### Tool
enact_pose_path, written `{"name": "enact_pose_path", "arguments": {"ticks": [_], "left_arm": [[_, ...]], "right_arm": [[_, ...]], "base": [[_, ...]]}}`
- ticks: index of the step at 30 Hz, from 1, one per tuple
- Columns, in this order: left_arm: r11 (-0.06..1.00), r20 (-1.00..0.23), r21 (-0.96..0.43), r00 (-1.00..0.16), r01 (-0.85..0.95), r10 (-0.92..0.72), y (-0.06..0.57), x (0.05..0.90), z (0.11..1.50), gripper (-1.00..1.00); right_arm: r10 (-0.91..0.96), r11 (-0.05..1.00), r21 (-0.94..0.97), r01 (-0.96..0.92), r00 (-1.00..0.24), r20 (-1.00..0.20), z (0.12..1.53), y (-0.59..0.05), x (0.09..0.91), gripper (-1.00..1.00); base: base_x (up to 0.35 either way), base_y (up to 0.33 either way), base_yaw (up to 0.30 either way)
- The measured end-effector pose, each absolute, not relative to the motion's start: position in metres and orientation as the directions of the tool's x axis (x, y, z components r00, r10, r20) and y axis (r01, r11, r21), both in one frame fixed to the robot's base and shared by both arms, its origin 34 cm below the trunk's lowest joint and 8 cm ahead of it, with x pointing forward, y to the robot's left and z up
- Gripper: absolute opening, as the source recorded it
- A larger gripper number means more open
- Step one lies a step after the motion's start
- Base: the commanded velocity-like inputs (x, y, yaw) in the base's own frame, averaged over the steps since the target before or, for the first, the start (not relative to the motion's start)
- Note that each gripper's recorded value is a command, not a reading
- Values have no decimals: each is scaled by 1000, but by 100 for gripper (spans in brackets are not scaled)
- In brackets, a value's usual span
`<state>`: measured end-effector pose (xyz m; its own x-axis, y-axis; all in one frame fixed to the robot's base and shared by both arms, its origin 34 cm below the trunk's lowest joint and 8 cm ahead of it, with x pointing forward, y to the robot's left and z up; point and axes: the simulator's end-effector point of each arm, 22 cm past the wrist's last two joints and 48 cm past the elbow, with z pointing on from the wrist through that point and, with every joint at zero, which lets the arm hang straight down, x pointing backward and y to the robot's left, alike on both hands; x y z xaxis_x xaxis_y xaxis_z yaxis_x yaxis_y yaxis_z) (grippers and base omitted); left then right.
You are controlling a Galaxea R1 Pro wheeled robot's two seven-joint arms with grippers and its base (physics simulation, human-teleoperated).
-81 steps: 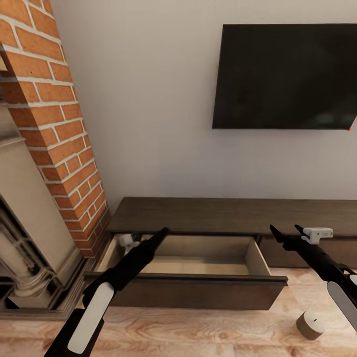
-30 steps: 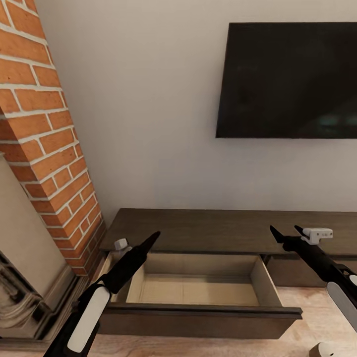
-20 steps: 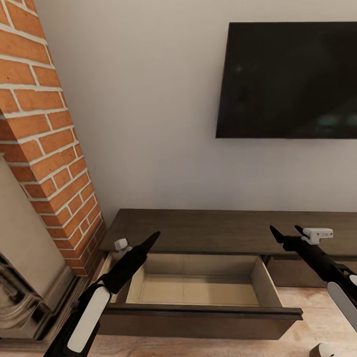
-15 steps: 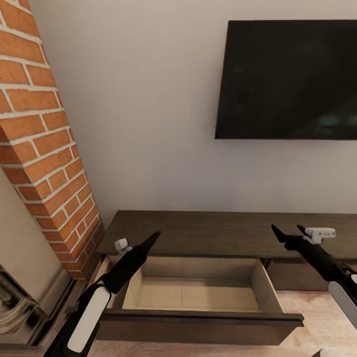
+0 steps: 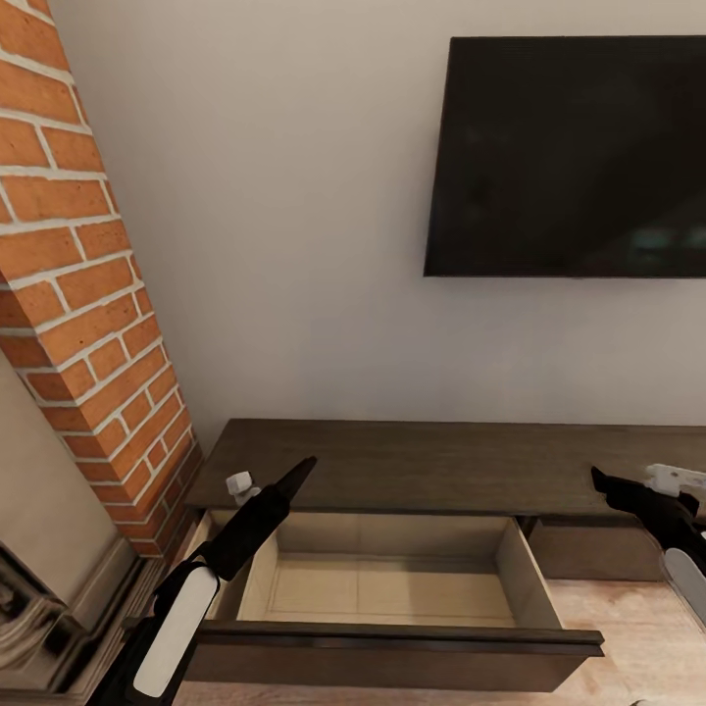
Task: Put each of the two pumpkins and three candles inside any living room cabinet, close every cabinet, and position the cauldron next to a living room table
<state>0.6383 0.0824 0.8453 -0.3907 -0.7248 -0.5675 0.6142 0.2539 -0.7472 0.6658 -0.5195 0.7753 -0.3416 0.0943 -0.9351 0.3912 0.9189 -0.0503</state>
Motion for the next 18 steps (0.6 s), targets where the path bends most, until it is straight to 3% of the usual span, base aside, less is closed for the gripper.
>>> {"name": "enact_pose_path", "arguments": {"ticks": [7, 18], "left_arm": [[260, -568, -750, -391, 608, -725, 83, 640, 843, 100], [266, -567, -751, -384, 604, -729, 88, 642, 843, 100]], "right_arm": [[147, 873, -82, 480, -420, -896, 780, -571, 641, 100], [131, 882, -136, 451, -513, -848, 763, -570, 635, 100]], "base": [[35, -54, 0], [151, -256, 0]]}}
